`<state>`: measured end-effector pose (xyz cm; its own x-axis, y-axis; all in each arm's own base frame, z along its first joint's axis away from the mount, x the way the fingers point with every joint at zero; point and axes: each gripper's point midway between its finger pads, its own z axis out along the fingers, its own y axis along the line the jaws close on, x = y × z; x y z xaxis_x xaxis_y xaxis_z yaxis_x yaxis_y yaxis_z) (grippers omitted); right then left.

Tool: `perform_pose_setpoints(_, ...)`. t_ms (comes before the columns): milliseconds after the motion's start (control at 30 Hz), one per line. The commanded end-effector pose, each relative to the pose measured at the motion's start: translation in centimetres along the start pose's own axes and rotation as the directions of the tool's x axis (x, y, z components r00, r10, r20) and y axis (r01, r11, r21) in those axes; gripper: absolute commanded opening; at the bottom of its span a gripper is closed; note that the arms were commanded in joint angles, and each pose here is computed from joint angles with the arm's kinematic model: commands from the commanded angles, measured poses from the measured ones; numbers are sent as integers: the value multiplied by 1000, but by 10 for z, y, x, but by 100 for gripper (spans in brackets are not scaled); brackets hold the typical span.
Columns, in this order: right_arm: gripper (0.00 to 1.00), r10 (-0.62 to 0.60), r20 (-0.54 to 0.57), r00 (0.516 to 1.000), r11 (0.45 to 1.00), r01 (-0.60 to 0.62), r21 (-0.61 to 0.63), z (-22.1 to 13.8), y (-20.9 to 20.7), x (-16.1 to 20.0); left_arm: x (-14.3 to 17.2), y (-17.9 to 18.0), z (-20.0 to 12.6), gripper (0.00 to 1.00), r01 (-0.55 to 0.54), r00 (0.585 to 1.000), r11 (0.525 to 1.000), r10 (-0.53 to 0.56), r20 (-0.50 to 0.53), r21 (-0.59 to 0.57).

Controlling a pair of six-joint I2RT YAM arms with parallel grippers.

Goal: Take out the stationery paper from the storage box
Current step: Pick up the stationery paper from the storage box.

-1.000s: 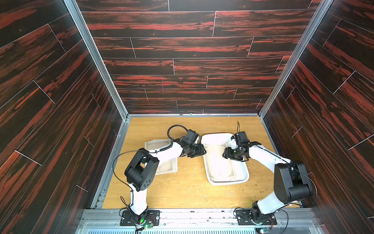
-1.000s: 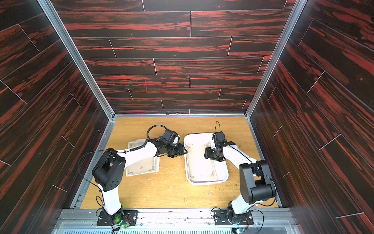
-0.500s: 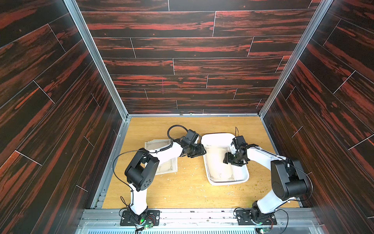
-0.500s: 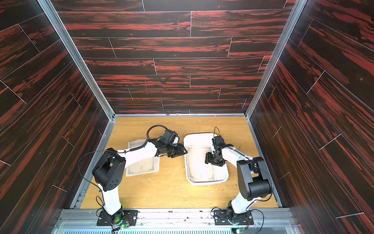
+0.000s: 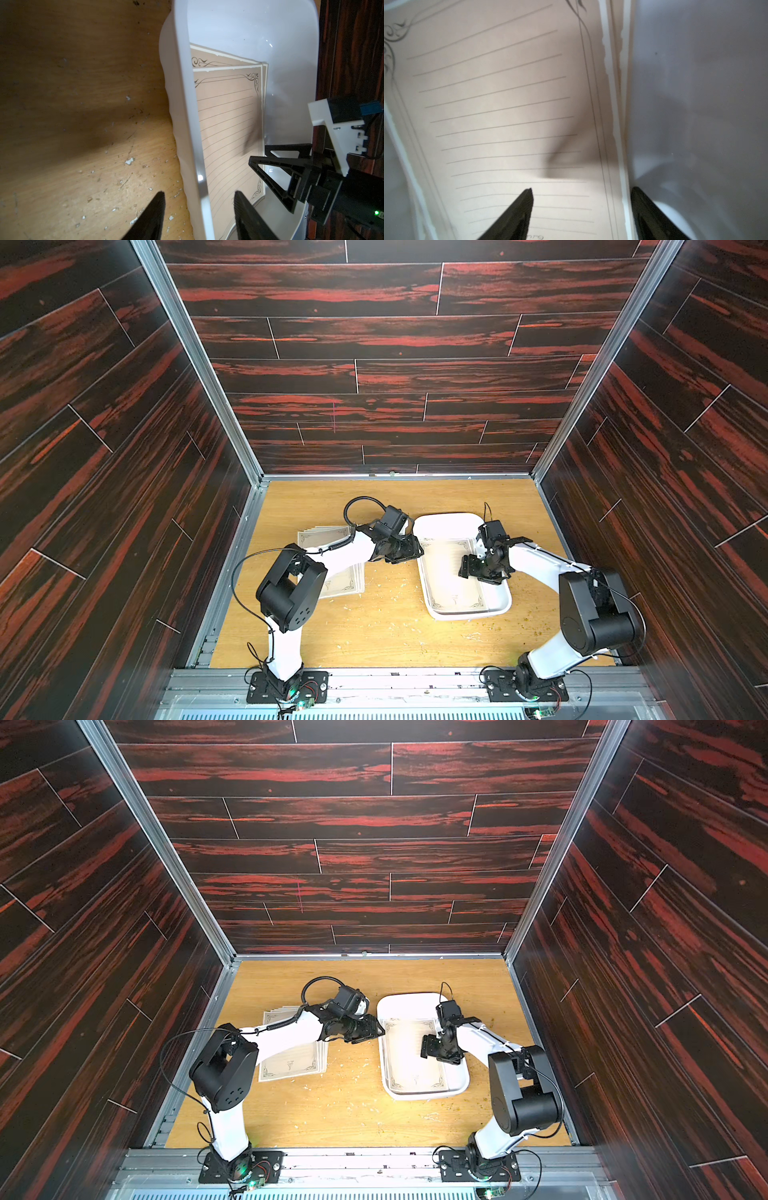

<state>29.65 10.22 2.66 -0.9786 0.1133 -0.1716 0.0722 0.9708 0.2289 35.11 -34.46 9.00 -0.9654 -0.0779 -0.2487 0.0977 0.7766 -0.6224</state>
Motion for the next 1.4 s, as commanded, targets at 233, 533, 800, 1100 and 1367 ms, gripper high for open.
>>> perform_pose_setpoints(233, 74, 1, 8, 1000, 1000, -1, -8, -19, 3, 1, 0, -4, -4, 55, -1, 1000, 1000, 1, -5, 1)
perform_pose_setpoints(533, 68, -6, 17, 1000, 996, 8, -87, -22, 17, 0, 1, -3, -4, 55, 0, 1000, 1000, 0, -7, -1)
perform_pose_setpoints(800, 78, -26, 19, 999, 996, 24, 91, -8, -14, -6, 3, -1, -3, 56, 2, 1000, 1000, -2, -13, -3)
perform_pose_setpoints(1100, 78, -11, 7, 1000, 1000, 10, 30, 2, -4, -7, 3, -1, -4, 56, 3, 1000, 1000, -3, -15, -4)
perform_pose_setpoints(1367, 76, -16, 48, 999, 1000, 15, 12, -19, 2, -11, 3, -1, -5, 56, 1, 1000, 1000, -1, -11, -8)
